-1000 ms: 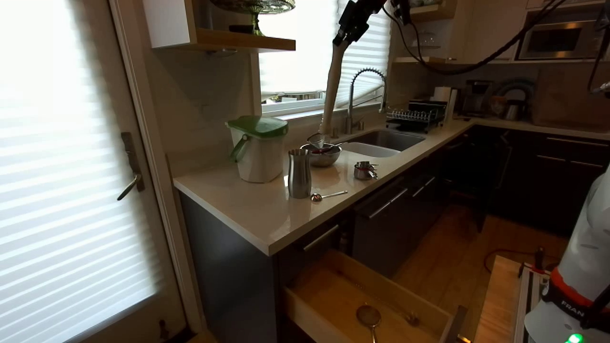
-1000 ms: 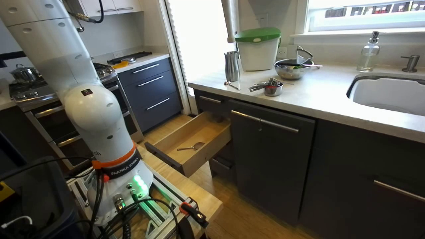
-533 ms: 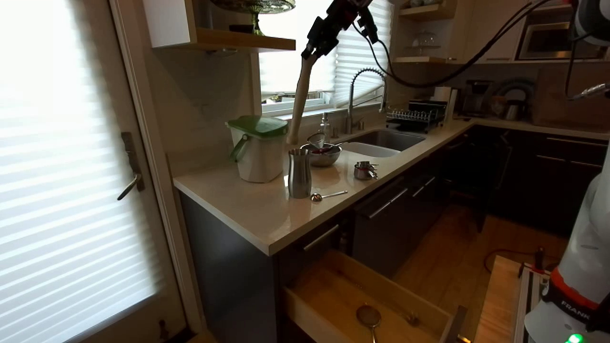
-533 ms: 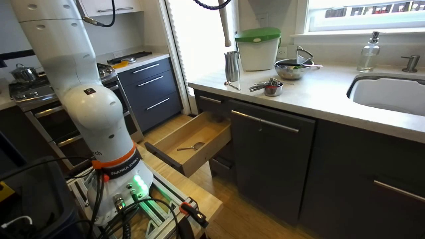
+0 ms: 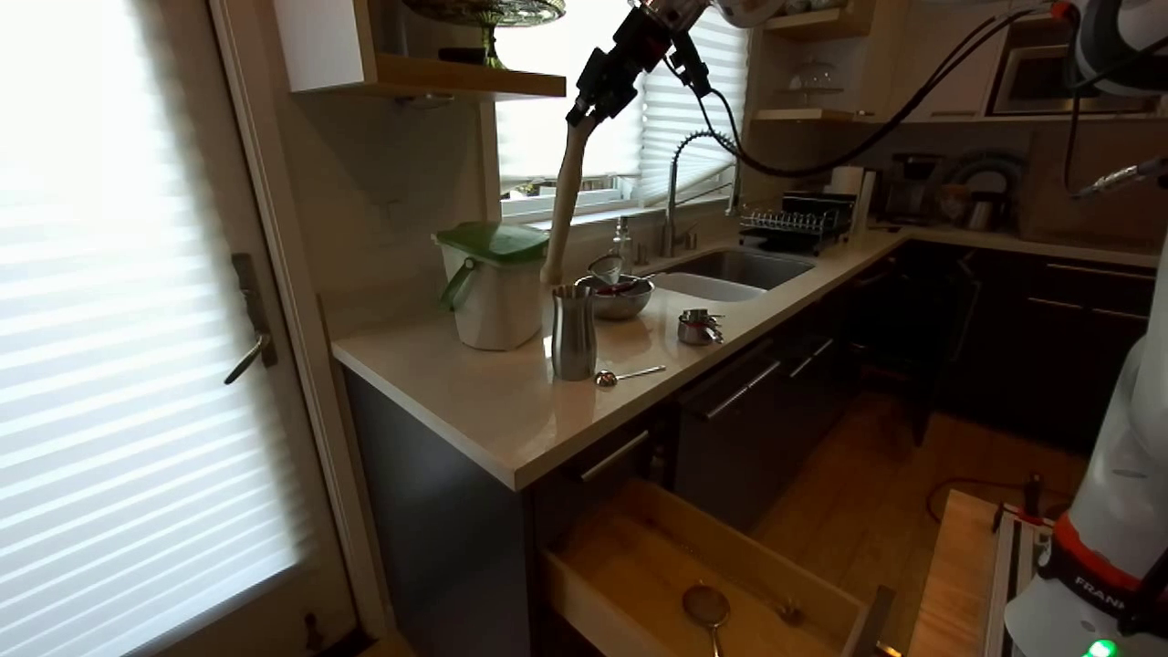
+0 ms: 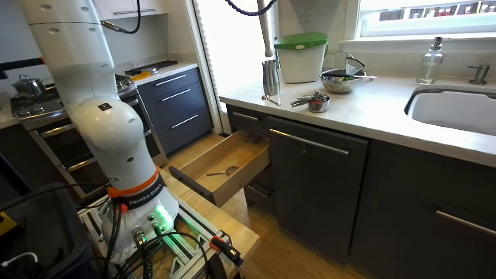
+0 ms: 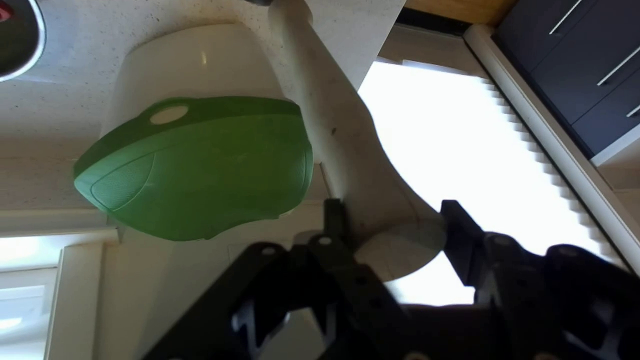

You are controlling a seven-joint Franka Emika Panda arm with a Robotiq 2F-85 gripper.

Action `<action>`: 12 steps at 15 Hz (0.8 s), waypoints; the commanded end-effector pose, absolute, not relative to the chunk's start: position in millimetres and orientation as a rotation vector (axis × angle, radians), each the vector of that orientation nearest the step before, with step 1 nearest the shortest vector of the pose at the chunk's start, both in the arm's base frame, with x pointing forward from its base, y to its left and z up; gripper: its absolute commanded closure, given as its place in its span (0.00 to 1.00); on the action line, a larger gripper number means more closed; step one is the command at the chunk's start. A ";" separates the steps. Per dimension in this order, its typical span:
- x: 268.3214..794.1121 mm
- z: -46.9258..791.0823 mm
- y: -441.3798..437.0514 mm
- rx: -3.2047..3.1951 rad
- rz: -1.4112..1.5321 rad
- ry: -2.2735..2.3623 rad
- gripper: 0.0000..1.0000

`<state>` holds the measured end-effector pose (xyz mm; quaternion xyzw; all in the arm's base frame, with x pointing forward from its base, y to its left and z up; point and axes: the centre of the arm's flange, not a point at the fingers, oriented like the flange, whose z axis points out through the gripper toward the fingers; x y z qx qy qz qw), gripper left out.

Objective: Put the wooden mortar in the silver cup

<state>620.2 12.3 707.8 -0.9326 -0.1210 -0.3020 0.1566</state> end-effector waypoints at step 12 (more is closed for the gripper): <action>599.6 706.7 0.7 -2.765 -0.705 -0.343 0.74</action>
